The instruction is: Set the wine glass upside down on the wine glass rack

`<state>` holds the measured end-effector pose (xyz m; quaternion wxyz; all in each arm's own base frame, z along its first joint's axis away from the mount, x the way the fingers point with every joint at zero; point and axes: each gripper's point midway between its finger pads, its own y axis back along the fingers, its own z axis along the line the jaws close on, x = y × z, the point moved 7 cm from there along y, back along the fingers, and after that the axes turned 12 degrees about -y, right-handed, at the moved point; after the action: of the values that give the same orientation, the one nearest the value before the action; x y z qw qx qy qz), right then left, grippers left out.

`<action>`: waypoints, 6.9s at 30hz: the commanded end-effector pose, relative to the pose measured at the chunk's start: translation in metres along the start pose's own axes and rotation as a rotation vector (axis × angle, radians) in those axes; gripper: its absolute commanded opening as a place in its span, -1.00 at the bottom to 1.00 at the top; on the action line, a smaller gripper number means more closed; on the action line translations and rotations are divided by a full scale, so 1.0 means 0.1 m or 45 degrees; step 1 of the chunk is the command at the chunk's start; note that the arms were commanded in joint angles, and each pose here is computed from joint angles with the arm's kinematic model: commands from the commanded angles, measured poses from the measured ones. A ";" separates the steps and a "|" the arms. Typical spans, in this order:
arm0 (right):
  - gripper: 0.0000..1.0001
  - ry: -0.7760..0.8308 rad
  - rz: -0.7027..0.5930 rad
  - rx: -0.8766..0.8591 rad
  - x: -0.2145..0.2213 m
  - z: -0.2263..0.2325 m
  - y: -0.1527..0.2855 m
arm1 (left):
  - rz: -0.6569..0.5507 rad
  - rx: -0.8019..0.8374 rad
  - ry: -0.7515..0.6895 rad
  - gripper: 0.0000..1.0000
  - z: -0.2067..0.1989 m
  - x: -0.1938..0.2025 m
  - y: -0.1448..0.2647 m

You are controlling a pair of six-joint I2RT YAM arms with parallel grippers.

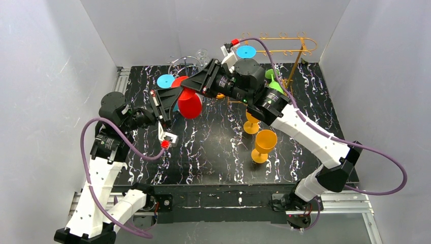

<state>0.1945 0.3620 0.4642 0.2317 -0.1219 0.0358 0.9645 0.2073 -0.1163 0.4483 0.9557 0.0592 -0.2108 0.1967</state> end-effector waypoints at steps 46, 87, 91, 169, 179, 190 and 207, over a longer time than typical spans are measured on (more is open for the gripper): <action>0.97 1.074 0.412 -0.295 0.53 -0.52 0.19 | 0.024 -0.163 0.563 -1.00 0.47 0.00 0.16; -0.20 1.143 0.095 -0.213 0.02 -0.47 0.60 | 0.108 -0.190 0.607 0.97 0.41 -0.03 0.24; -0.21 1.252 -0.074 0.049 -0.41 -0.60 0.85 | 0.171 -0.147 0.608 0.97 0.28 -0.01 0.24; -0.31 1.184 -0.972 0.974 -2.96 -2.46 2.32 | 0.377 0.276 1.103 0.97 -1.14 0.34 -0.02; -0.36 1.159 -0.944 0.940 -3.09 -2.54 2.21 | 0.379 0.293 1.111 0.97 -1.17 0.33 -0.02; -0.38 1.172 -0.955 0.932 -3.25 -2.52 2.17 | 0.381 0.302 1.115 0.97 -1.18 0.32 -0.01; -0.41 1.126 -0.972 0.976 -3.20 -2.73 2.31 | 0.370 0.326 1.129 0.97 -1.20 0.27 0.01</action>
<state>0.4266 -0.0151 0.2552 0.5195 -0.3901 0.4442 0.6170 0.2795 -0.0828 0.3517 0.8996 0.0545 0.2334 0.3650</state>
